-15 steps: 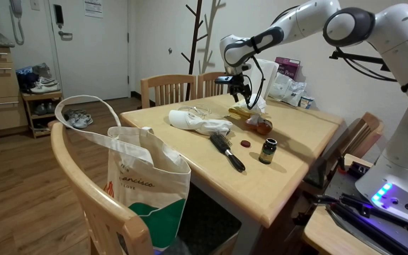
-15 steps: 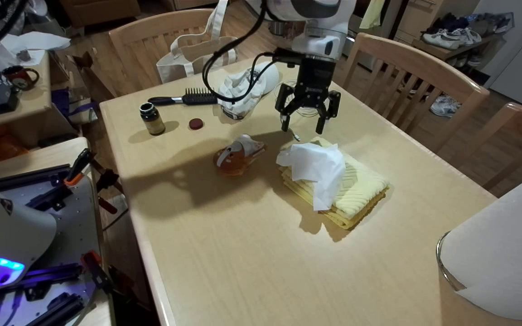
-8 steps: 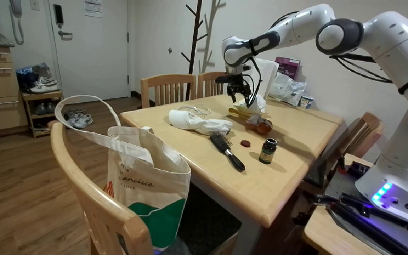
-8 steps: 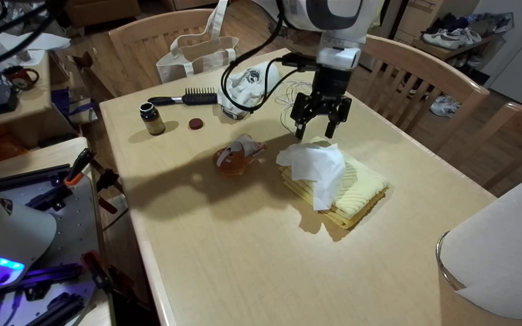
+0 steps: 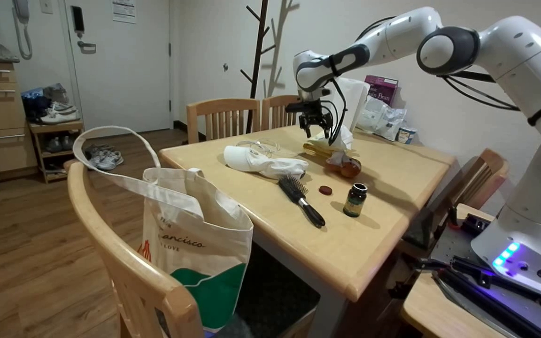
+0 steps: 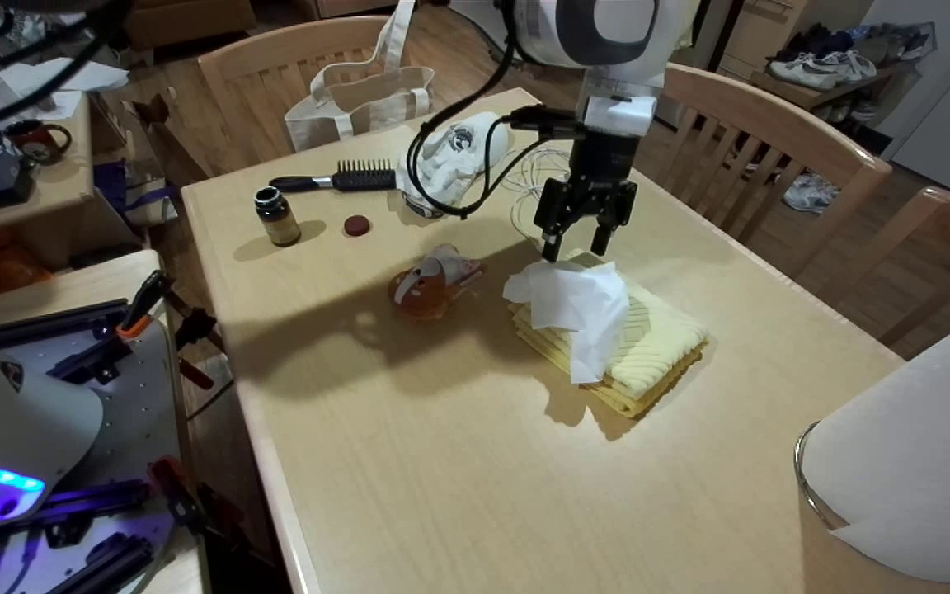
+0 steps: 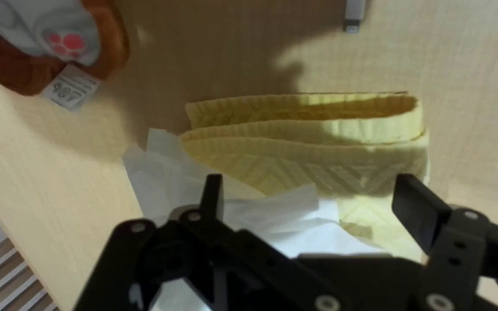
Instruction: Use the yellow and white towels to wipe the central part of the table
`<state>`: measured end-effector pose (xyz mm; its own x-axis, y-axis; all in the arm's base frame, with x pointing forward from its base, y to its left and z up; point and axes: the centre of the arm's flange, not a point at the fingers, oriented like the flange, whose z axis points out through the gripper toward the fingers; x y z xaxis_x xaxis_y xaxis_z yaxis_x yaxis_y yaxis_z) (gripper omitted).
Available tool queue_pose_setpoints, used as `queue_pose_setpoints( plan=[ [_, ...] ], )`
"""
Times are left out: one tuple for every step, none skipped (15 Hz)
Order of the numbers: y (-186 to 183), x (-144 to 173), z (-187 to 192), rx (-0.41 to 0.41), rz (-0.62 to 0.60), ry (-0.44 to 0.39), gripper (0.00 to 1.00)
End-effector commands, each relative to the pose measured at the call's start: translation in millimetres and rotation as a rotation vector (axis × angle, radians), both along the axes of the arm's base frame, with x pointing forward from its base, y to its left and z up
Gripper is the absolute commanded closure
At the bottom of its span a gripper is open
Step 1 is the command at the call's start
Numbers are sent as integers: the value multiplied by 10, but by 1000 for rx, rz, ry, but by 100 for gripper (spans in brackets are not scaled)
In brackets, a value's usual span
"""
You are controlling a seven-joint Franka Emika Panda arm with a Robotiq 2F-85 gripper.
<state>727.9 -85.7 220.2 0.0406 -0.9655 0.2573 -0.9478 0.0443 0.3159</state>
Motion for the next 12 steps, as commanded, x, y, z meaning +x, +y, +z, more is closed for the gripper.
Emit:
queue_pose_setpoints(
  plan=[
    [-358, 140, -405, 61, 79, 69, 0],
    [-438, 134, -513, 73, 86, 97, 0],
    [-534, 129, -630, 87, 96, 116, 0],
    [-621, 123, -721, 109, 110, 128, 0],
    [-668, 129, -820, 124, 119, 151, 0],
    [-675, 144, -861, 140, 122, 174, 0],
    [-633, 150, -852, 164, 147, 179, 25],
    [-609, 149, -854, 165, 147, 194, 26],
    [-581, 151, -865, 173, 151, 209, 33],
    [-595, 144, -873, 180, 144, 223, 39],
    [-631, 125, -886, 191, 129, 243, 47],
    [-679, 97, -896, 209, 111, 264, 52]
  ],
)
